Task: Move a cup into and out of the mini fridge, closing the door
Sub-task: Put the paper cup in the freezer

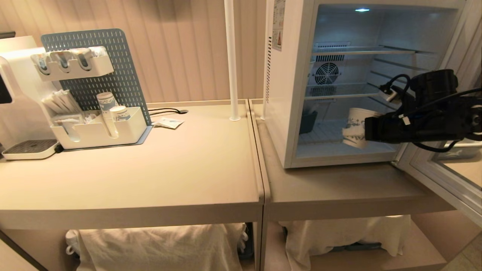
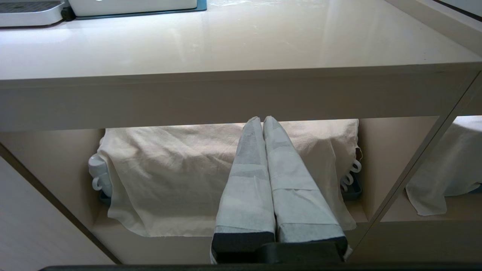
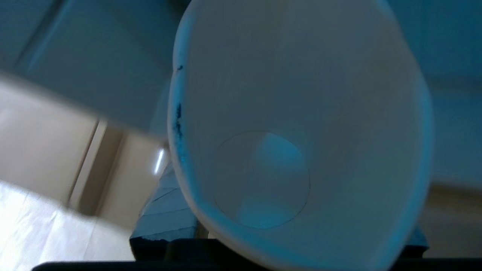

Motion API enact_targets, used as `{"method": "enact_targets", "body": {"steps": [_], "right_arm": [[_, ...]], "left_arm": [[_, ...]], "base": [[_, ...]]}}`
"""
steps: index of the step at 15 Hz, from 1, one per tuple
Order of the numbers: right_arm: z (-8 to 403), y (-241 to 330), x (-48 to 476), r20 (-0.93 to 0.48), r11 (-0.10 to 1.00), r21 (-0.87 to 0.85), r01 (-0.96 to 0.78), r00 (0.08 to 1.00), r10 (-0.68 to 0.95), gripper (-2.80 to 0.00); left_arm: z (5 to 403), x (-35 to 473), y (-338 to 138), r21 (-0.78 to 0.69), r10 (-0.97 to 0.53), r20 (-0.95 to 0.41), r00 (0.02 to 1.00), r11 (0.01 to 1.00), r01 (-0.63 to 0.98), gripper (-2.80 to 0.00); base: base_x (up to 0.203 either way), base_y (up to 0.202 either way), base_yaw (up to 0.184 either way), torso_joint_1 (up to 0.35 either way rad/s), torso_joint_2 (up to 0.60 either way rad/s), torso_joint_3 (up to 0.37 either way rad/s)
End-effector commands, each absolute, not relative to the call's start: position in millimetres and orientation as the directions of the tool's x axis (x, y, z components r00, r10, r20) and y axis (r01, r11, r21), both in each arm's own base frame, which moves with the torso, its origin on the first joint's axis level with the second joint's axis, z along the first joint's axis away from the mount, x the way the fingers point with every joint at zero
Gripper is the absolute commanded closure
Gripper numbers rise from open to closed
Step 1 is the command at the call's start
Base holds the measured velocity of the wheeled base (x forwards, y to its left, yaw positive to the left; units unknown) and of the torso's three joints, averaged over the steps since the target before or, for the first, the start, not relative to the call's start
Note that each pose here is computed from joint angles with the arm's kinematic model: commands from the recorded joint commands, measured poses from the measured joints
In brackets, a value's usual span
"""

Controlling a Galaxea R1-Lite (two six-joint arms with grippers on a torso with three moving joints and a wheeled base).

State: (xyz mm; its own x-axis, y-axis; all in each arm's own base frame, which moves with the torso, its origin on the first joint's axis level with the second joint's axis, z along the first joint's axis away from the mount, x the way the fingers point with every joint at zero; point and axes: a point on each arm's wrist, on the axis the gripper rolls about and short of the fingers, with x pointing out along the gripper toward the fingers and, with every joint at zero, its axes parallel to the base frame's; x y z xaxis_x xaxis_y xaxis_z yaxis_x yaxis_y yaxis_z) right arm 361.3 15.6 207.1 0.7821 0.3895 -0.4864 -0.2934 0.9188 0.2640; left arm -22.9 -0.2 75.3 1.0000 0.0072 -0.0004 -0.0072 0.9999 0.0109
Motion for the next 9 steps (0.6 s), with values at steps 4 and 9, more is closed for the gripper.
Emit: {"method": "enact_targets", "body": {"steps": [4,9], "right_arm": [[171.8,16.3,407.2,-0.402,0.922,0.137,-0.361,0.831,0.385,0.0],[164.0,19.3,419.5,-0.361,0.918,0.089,-0.386,0.847,0.391,0.0]], "left_arm": [[75.3,-22.9,-0.2,0.011,0.008,0.0,1.0,1.0,-0.008,0.0],[75.3,-22.9,-0.2,0.011,0.008,0.0,1.0,1.0,-0.008,0.0]], "base": [[0.0,0.0,0.0,0.0,0.0,0.0],[0.0,0.0,0.0,0.0,0.0,0.0]]}}
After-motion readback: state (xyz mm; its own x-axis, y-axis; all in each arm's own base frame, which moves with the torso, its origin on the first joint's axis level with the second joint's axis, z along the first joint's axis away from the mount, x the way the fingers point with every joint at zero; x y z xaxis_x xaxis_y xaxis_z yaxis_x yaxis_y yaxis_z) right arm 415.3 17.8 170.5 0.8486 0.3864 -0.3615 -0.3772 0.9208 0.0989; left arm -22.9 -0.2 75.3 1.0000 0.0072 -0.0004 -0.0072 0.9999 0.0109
